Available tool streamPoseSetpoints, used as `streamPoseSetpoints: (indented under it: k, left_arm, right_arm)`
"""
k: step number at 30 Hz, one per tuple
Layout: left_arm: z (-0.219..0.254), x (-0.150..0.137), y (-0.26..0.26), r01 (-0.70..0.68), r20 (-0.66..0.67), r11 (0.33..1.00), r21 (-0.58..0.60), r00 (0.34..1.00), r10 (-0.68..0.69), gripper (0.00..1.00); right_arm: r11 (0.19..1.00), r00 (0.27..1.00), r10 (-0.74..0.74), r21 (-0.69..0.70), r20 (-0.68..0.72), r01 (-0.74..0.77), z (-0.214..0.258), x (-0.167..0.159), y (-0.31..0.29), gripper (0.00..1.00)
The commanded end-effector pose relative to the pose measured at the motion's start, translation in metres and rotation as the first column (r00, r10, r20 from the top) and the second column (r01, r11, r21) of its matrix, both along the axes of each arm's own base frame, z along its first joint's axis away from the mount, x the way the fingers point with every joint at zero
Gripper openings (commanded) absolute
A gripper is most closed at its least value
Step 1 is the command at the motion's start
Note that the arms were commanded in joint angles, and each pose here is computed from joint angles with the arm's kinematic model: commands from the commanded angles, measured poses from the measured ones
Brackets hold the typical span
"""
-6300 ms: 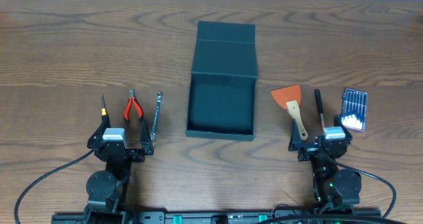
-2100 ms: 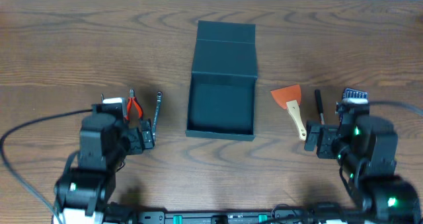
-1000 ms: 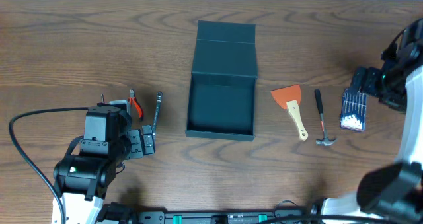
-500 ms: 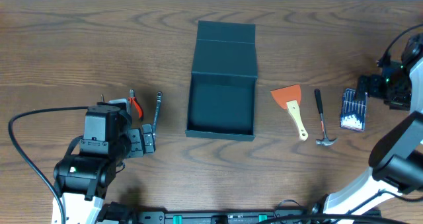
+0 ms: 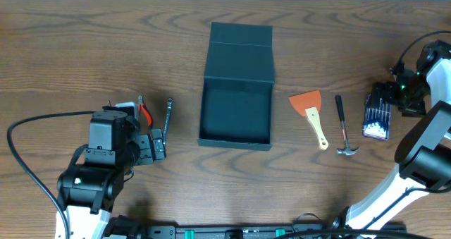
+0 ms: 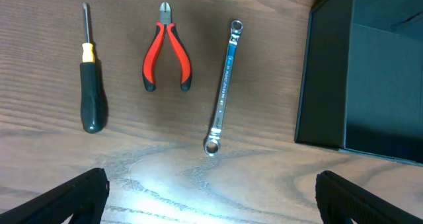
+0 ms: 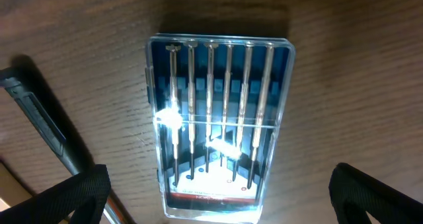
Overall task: Pack container
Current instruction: 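Lower the right gripper and grasp the clear precision screwdriver case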
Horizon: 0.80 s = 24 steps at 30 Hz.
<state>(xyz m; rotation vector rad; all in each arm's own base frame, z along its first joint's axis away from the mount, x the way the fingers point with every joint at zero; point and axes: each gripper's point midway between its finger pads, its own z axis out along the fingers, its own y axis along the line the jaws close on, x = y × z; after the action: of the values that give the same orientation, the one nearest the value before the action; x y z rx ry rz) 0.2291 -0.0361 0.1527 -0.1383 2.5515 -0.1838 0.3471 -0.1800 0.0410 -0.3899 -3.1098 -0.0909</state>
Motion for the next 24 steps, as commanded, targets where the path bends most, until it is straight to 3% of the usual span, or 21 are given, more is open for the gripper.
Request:
streamPoseSetpoints:
  k: [1, 20, 24]
  left_arm:
    - [0.008, 0.003, -0.001, -0.008, 0.02, 1.0, -0.014, 1.0, 0.009, 0.98]
    - [0.008, 0.003, -0.001, -0.009, 0.02, 1.0, -0.015, 1.0, 0.009, 0.99]
    - [0.008, 0.003, -0.001, -0.008, 0.02, 1.0, -0.014, 1.0, 0.009, 0.98]
  right_arm:
    - [0.999, 1.0, 0.028, 0.045, -0.013, -0.027, -0.014, 0.0, 0.006, 0.99]
    - [0.998, 0.999, 0.028, 0.05, -0.029, -0.026, -0.063, -0.016, 0.014, 0.99]
    - [0.999, 0.999, 0.019, 0.05, -0.03, -0.018, -0.064, -0.017, 0.015, 0.88]
